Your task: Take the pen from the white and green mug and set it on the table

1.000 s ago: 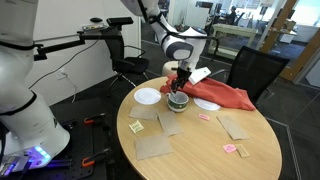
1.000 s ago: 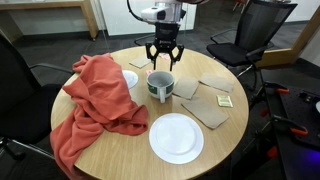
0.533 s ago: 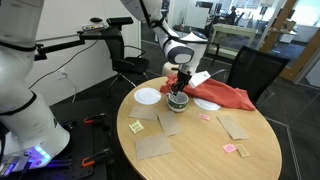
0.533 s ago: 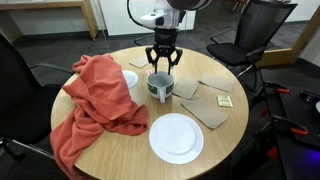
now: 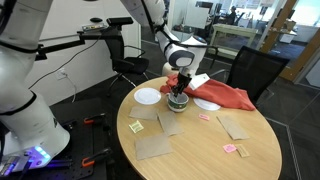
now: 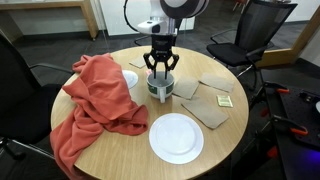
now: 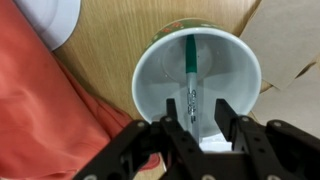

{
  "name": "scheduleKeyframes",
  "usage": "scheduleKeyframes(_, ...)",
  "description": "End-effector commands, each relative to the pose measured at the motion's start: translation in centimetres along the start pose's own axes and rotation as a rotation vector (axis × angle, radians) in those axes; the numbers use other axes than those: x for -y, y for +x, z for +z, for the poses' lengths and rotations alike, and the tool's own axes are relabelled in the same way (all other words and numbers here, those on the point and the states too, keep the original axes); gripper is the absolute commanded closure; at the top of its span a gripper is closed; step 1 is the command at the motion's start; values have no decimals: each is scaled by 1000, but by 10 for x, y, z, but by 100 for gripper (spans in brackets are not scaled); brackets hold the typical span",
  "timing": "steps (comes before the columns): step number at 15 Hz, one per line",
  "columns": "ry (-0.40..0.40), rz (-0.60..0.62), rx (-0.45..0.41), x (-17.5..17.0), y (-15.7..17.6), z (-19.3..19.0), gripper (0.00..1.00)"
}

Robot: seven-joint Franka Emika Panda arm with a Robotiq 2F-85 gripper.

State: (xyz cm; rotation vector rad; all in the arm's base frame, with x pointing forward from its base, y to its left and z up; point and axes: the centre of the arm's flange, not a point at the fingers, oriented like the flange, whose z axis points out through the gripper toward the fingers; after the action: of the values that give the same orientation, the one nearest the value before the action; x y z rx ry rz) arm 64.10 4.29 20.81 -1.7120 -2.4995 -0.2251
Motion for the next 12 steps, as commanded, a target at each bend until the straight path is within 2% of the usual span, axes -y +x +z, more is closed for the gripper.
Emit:
scheduleKeyframes(1, 0, 10, 5, -12, -2, 7, 56)
scheduleKeyframes(7, 26, 11, -16, -11, -4, 27, 51)
scheduleKeyframes(11, 32, 12, -33, -11, -3, 38, 53)
scheduleKeyframes(12, 33, 12, -36, -11, -2, 40, 66)
